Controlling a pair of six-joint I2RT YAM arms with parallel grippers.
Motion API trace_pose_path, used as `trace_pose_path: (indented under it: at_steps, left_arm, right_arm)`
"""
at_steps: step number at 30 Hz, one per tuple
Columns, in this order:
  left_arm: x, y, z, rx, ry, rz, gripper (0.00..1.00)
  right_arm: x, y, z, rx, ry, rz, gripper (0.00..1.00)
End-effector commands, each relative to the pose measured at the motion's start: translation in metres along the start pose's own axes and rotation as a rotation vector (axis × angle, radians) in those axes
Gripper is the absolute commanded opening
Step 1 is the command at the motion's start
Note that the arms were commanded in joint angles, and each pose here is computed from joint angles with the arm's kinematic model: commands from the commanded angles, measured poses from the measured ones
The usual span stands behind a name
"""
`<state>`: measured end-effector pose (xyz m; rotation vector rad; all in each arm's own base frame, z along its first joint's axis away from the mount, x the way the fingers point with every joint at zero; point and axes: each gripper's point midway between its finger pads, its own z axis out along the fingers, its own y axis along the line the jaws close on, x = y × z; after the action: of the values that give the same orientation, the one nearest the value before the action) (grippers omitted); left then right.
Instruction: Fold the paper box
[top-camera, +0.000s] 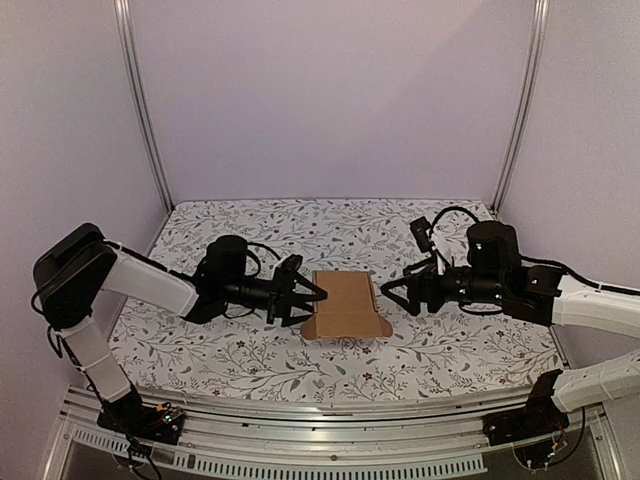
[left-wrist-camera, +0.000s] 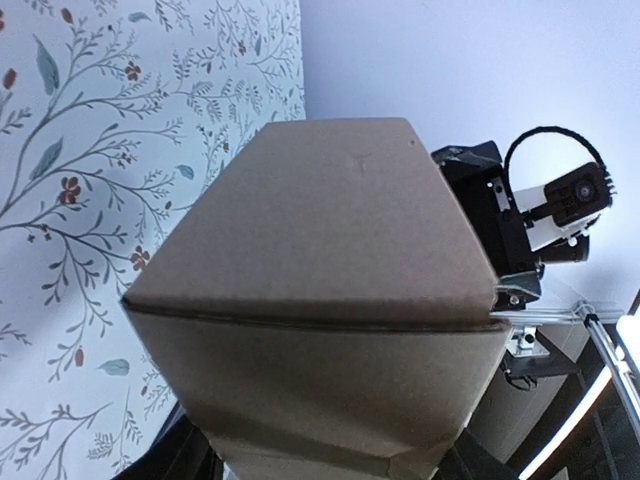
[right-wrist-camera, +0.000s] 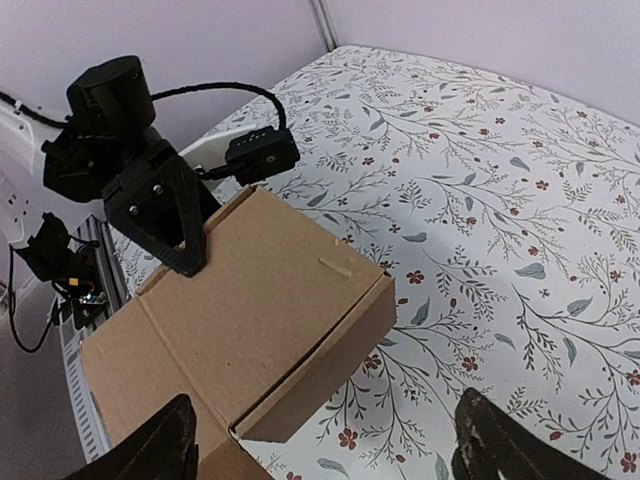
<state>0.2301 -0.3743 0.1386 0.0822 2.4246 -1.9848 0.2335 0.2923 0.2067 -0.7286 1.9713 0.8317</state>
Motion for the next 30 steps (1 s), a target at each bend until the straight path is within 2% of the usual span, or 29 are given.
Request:
trace_pose_path:
  at_steps: [1,7,13,16,21,27,30]
  left_arm:
    - [0.018,-0.031,-0.023,0.089,0.093,0.015,0.43]
    - [0.031,-0.059,-0.048,0.194,0.141,0.029,0.44]
    - [0.054,-0.068,-0.06,0.274,0.239,0.033,0.42]
    - [0.064,-0.07,-0.065,0.318,0.285,0.021,0.41]
    - [0.077,-0.059,-0.066,0.289,0.347,-0.007,0.39]
    - [0.085,-0.067,-0.069,0.297,0.371,0.024,0.4]
    - [0.092,-0.072,-0.069,0.306,0.387,0.048,0.4]
  right_arm:
    - [0.0,0.041,-0.02,-0.195,-0.003,-0.307,0.98]
    - [0.006,0.069,-0.033,-0.218,-0.05,-0.669,0.99]
    - [0.009,0.089,-0.032,-0.097,-0.154,-1.105,0.99]
    - [0.003,0.095,-0.03,-0.024,-0.166,-1.214,0.99]
    - [-0.004,0.117,-0.029,0.074,-0.215,-1.454,0.99]
    - [0.006,0.142,-0.018,0.102,-0.199,-1.729,0.99]
    - [0.012,0.151,-0.013,0.088,-0.212,-1.785,0.99]
